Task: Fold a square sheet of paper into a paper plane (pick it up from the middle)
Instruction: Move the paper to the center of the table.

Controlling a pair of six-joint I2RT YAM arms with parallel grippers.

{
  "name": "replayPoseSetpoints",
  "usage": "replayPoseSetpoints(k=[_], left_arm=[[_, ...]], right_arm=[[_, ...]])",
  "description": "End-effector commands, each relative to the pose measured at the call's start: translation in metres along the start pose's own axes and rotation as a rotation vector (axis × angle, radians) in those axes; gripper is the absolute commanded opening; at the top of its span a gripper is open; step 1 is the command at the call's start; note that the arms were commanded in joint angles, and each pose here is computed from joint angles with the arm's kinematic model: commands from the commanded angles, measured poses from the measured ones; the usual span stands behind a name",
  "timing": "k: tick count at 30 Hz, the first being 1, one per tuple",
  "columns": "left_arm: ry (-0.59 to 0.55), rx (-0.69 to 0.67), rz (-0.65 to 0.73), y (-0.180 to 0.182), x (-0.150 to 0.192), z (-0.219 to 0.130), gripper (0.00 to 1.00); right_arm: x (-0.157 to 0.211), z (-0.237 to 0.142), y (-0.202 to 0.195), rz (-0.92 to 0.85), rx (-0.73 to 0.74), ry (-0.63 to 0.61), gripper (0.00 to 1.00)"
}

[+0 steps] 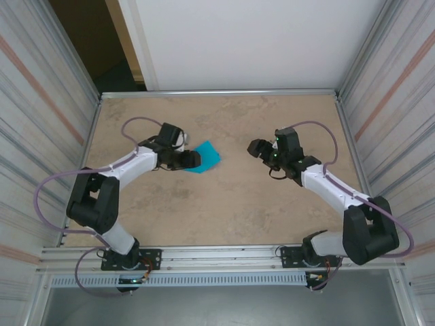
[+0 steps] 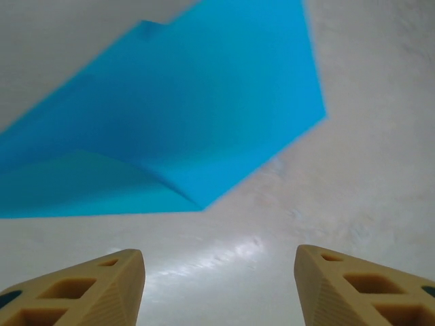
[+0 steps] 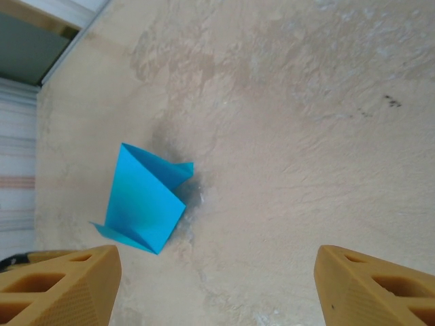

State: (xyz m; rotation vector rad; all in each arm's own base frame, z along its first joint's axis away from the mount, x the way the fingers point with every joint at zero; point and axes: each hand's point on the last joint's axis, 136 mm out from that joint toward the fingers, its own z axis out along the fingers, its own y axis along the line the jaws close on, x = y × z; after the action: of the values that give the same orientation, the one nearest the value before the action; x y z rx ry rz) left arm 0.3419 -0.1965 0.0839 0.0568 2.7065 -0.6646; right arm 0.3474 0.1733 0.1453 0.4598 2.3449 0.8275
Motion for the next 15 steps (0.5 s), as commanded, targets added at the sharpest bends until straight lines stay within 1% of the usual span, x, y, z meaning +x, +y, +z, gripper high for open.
replayPoseSetpoints(k=[1, 4, 7, 12, 15], left_arm=[[-0.019, 0.112, -0.032, -0.004, -0.009, 0.008, 0.62], [-0.05, 0.113, -0.083, 0.012, -0.027, 0.012, 0.64], [-0.059, 0.133, -0.117, 0.018, -0.039, 0.02, 0.64], [-0.027, 0.116, -0.152, 0.027, -0.043, 0.041, 0.63], [-0.019, 0.101, -0.174, 0.031, -0.044, 0.046, 0.63]], right_arm=[[-0.01, 0.004, 0.02, -0.002, -0.041, -0.019, 0.74], [-0.006, 0.011, 0.023, -0.004, -0.046, -0.002, 0.74], [-0.002, 0.018, 0.027, -0.003, -0.055, 0.013, 0.74], [0.013, 0.032, 0.036, 0.001, -0.081, 0.07, 0.74], [0.023, 0.039, 0.037, 0.004, -0.083, 0.101, 0.73]])
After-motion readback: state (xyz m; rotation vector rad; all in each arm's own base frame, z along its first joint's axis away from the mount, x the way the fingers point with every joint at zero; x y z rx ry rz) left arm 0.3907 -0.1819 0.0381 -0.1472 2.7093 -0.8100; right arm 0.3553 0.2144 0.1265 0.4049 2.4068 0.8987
